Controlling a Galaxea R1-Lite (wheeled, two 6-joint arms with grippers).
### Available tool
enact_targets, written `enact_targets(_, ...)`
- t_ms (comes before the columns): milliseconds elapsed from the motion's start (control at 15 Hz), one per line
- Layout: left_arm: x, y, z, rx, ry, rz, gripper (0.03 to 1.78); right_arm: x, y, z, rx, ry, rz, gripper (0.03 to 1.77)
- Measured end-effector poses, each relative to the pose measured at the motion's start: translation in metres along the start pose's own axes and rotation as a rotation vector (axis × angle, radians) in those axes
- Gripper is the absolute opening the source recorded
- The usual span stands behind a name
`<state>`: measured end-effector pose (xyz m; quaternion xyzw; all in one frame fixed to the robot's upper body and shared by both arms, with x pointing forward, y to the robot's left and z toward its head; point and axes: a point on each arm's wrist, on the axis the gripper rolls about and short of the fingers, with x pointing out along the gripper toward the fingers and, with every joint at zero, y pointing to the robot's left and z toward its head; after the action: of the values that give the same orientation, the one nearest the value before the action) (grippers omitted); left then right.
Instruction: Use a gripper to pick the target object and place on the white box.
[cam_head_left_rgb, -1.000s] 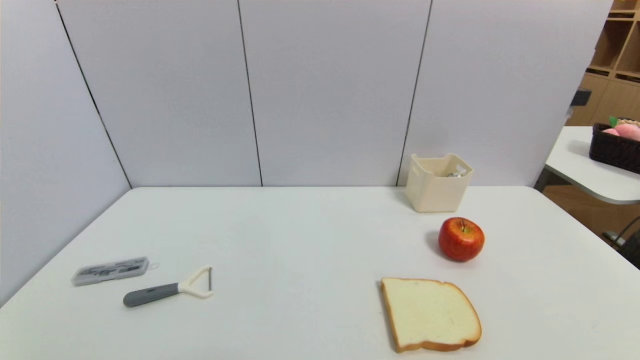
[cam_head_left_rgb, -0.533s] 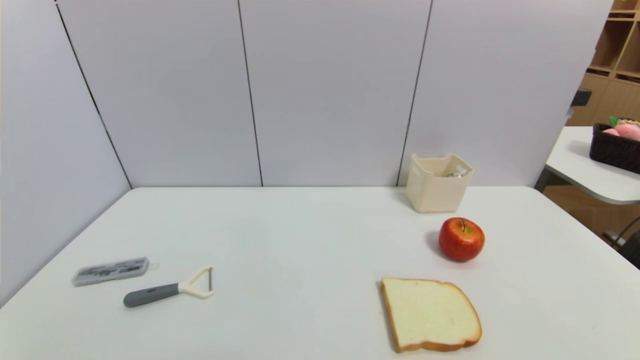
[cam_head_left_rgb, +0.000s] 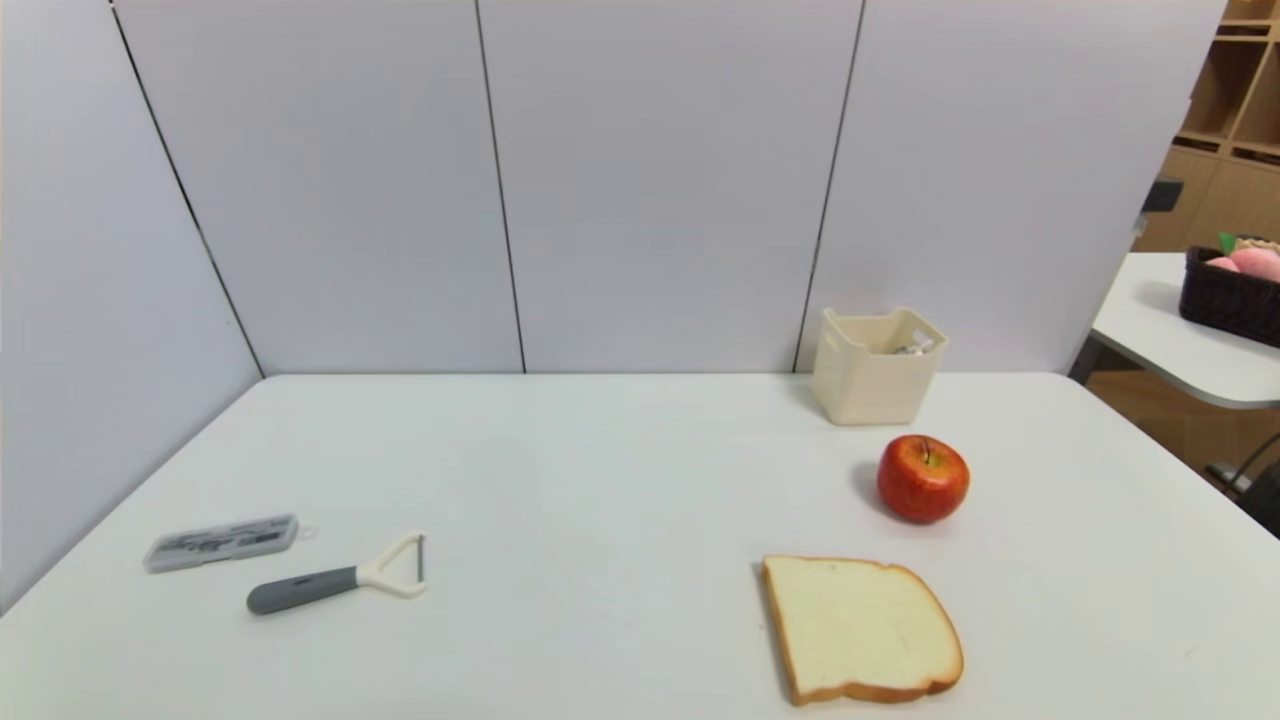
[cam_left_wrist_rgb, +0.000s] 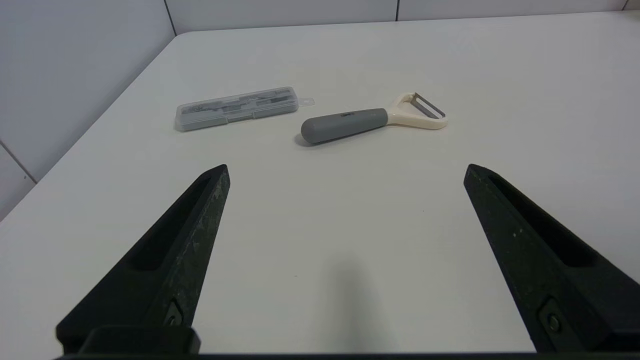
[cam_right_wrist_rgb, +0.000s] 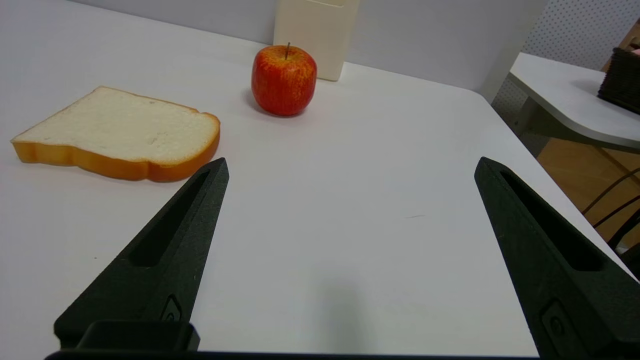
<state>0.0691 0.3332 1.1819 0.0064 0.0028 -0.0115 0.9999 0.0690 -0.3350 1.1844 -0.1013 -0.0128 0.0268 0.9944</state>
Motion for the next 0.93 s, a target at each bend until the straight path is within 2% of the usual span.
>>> enact_targets(267, 0.0, 0.0, 0.0, 0.0, 0.0, 0.0, 1.69, 0.0, 0.0002, -0.0014, 0.029, 0.014, 0.0, 1.7)
enact_targets(400, 0.0, 0.0, 0.0, 0.0, 0.0, 0.0, 1.69, 0.0, 0.0002, -0.0016, 0.096, 0.016, -0.004, 1.7)
enact_targets(600, 0.0, 0.0, 0.0, 0.0, 0.0, 0.0, 1.69, -0.0001, -0.0011, -0.0017, 0.214, 0.02, -0.058, 1.7)
enact_targets(933, 0.0, 0.0, 0.0, 0.0, 0.0, 0.0, 1.69, -0.0001, -0.0011, -0.0017, 0.225, 0.019, -0.061, 1.7)
